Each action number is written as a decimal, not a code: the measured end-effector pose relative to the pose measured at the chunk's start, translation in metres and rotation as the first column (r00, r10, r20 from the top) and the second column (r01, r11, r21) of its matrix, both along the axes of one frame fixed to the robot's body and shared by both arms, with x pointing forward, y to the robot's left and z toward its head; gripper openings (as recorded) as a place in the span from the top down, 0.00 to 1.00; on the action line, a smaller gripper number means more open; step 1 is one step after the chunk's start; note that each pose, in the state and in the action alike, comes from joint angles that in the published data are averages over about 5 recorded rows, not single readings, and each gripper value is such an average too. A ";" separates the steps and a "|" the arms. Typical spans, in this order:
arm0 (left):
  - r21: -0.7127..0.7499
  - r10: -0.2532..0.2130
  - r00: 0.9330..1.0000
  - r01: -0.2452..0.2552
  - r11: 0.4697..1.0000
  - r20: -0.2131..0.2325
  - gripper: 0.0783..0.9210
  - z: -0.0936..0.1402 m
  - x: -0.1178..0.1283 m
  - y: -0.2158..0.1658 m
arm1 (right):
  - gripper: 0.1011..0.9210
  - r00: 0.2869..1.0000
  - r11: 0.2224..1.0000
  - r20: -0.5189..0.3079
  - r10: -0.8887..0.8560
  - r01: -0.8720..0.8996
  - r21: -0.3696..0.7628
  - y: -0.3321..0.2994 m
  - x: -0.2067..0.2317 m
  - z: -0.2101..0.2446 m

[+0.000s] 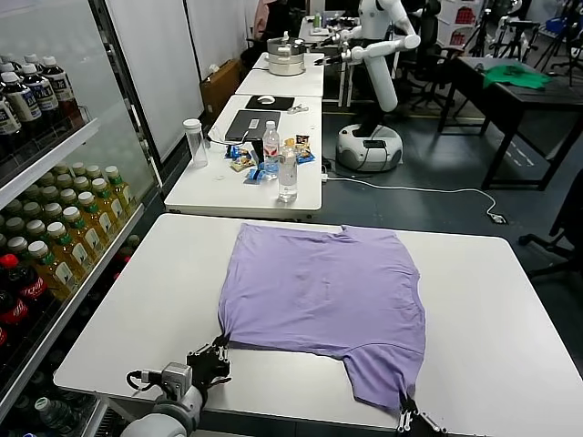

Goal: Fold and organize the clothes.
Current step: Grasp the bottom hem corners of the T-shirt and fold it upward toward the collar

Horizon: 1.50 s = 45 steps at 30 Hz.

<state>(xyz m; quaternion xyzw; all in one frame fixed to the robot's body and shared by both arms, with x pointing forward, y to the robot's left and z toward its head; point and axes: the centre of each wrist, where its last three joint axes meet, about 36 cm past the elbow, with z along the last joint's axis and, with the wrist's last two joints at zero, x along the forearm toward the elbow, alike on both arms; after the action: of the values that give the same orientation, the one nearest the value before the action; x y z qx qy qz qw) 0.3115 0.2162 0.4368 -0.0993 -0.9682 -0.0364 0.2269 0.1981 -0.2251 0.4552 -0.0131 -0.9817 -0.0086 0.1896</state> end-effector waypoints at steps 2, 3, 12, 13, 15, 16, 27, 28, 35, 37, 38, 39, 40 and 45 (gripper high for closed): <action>-0.004 -0.012 1.000 0.012 1.000 0.020 0.95 0.009 -0.002 -0.001 | 0.98 1.000 1.000 0.024 -0.005 0.005 -0.009 -0.006 0.005 0.006; -0.005 -0.019 0.999 0.019 1.000 0.029 0.95 0.012 -0.003 -0.001 | 0.98 0.999 1.000 0.035 -0.007 0.008 -0.013 -0.009 0.008 0.008; 0.014 -0.086 0.993 0.085 0.996 0.077 0.95 0.028 0.008 -0.001 | 0.98 0.995 0.999 0.099 -0.014 0.018 -0.040 -0.033 0.046 0.018; 0.019 -0.091 0.993 0.090 0.996 0.080 0.95 0.028 0.011 -0.001 | 0.98 0.995 0.999 0.103 -0.011 0.016 -0.043 -0.035 0.051 0.018; 0.027 -0.100 0.991 0.098 0.995 0.084 0.95 0.027 0.018 0.000 | 0.98 0.994 0.999 0.108 -0.007 0.012 -0.049 -0.039 0.060 0.017; 0.031 -0.104 0.991 0.102 0.994 0.086 0.95 0.026 0.022 0.001 | 0.98 0.994 0.999 0.110 -0.004 0.010 -0.053 -0.041 0.065 0.017; 0.088 -0.127 0.988 0.119 0.989 0.088 0.95 0.012 0.065 0.005 | 0.98 0.994 0.994 0.104 0.041 -0.030 -0.106 -0.058 0.112 0.012; 0.095 -0.128 0.988 0.120 0.988 0.088 0.95 0.010 0.068 0.005 | 0.98 0.994 0.993 0.102 0.045 -0.033 -0.110 -0.058 0.116 0.011; 0.137 -0.137 0.986 0.124 0.983 0.091 0.95 -0.001 0.090 0.004 | 0.98 0.993 0.990 0.094 0.066 -0.053 -0.134 -0.061 0.141 0.006; 0.149 -0.139 0.986 0.125 0.981 0.090 0.95 -0.003 0.095 0.002 | 0.98 0.993 0.988 0.093 0.073 -0.059 -0.144 -0.061 0.148 0.005; 0.156 -0.140 0.986 0.125 0.980 0.089 0.95 -0.005 0.097 0.002 | 0.98 0.993 0.987 0.092 0.076 -0.062 -0.149 -0.062 0.151 0.004; 0.162 -0.141 0.986 0.126 0.979 0.088 0.95 -0.007 0.100 0.001 | 0.98 0.993 0.986 0.092 0.080 -0.065 -0.155 -0.062 0.154 0.004; 0.168 -0.142 0.986 0.126 0.978 0.087 0.95 -0.008 0.102 0.000 | 0.98 0.992 0.985 0.092 0.083 -0.068 -0.161 -0.063 0.158 0.003; 0.195 -0.143 0.986 0.125 0.973 0.083 0.95 -0.014 0.113 -0.003 | 0.98 0.991 0.978 0.089 0.102 -0.083 -0.194 -0.065 0.173 0.001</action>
<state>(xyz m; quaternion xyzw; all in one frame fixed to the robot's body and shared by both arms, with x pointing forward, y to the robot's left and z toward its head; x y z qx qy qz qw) 0.4244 0.2133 0.4229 -0.1405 -0.9613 -0.1483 0.1851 0.3713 -0.2901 0.4561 0.0150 -0.9857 0.0931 0.1393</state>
